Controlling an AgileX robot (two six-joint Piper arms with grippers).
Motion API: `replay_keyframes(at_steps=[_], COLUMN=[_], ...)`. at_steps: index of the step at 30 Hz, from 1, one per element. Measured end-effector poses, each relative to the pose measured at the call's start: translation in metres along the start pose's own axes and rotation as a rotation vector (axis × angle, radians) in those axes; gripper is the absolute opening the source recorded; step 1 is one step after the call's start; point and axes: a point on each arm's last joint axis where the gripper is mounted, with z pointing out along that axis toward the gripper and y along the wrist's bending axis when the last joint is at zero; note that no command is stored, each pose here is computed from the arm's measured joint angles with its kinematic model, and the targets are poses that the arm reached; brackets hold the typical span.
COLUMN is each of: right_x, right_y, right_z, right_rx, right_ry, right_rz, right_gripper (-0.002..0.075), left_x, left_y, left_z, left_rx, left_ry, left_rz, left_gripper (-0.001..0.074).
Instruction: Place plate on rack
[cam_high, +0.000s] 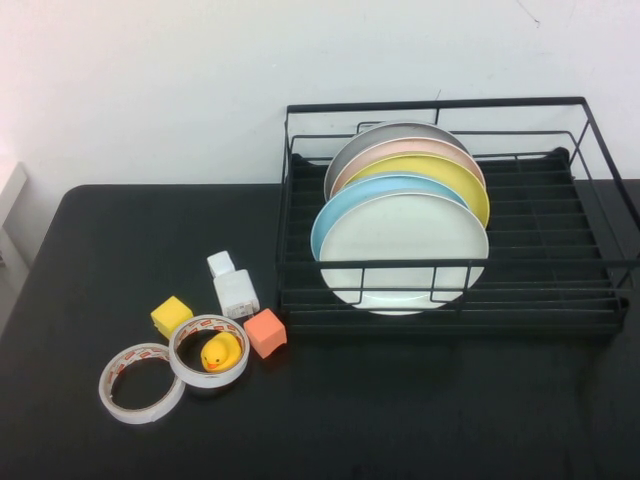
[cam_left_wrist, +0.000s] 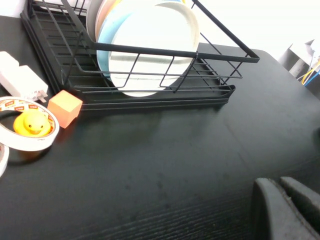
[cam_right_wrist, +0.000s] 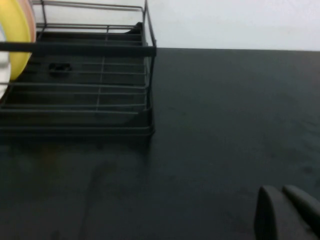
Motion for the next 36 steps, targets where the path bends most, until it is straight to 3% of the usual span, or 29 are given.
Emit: replay_keyframes(at_steps=[36], right_x=[0.0], right_y=[0.0054], right_z=[-0.0003], right_rx=[-0.055], right_ry=[0.005], right_rz=[0.055], right_gripper=[-0.0001], left_x=[0.0], left_y=[0.0], left_z=[0.0], left_rx=[0.0], left_ry=[0.0], left_rz=[0.0], left_gripper=[-0.0001])
